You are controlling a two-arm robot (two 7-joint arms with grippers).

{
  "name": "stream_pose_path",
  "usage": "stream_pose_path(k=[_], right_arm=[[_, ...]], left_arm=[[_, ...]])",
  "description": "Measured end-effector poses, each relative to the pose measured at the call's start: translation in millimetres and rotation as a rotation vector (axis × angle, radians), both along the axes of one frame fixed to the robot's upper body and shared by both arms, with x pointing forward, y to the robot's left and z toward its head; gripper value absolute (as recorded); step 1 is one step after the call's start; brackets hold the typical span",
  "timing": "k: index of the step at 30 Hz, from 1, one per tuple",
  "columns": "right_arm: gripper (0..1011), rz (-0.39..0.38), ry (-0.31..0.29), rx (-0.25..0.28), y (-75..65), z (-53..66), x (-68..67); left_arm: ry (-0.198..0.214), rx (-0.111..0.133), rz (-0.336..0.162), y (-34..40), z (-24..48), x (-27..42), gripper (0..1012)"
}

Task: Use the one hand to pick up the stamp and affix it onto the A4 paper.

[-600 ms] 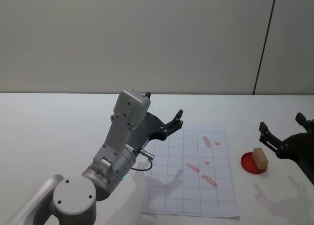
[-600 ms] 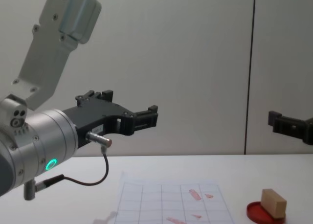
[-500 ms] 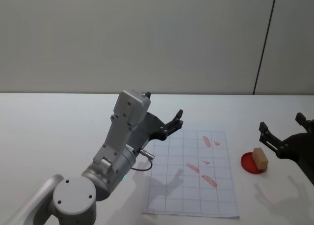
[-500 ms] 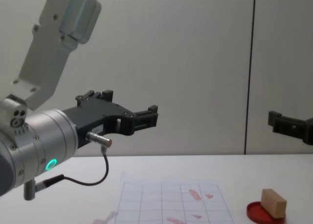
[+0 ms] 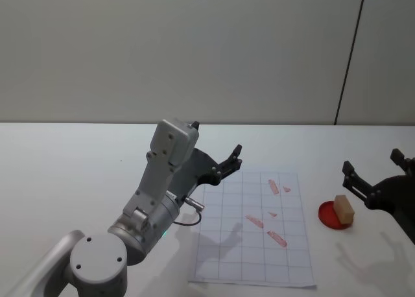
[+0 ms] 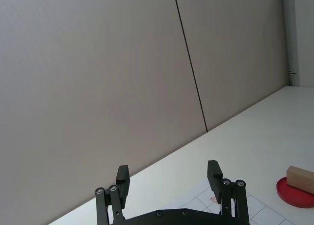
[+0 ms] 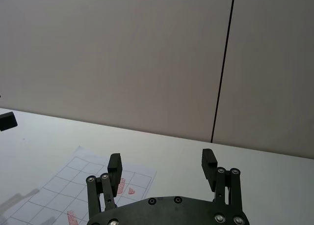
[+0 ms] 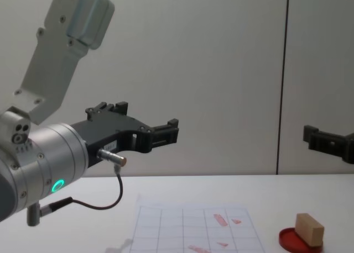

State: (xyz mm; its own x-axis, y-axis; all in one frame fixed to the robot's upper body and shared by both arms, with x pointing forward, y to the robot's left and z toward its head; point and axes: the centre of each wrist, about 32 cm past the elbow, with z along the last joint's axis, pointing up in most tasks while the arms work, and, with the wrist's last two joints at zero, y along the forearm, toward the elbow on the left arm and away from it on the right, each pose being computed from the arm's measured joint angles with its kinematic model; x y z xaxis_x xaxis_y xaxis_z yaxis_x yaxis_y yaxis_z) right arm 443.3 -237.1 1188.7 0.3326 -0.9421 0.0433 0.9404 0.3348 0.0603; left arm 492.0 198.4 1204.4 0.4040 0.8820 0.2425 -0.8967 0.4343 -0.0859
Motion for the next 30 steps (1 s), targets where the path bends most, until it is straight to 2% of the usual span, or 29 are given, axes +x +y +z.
stream_pose_path(k=[23, 30], right_arm=[[1001, 0.000, 0.000, 0.000, 0.1, 0.0, 0.0], [1001, -0.021, 0.030, 0.003, 7.0, 0.8, -1.6]], left_arm=[[0.000, 0.000, 0.000, 0.0, 0.0, 0.0, 1002], [0.000, 0.000, 0.000, 0.0, 0.0, 0.0, 1002]])
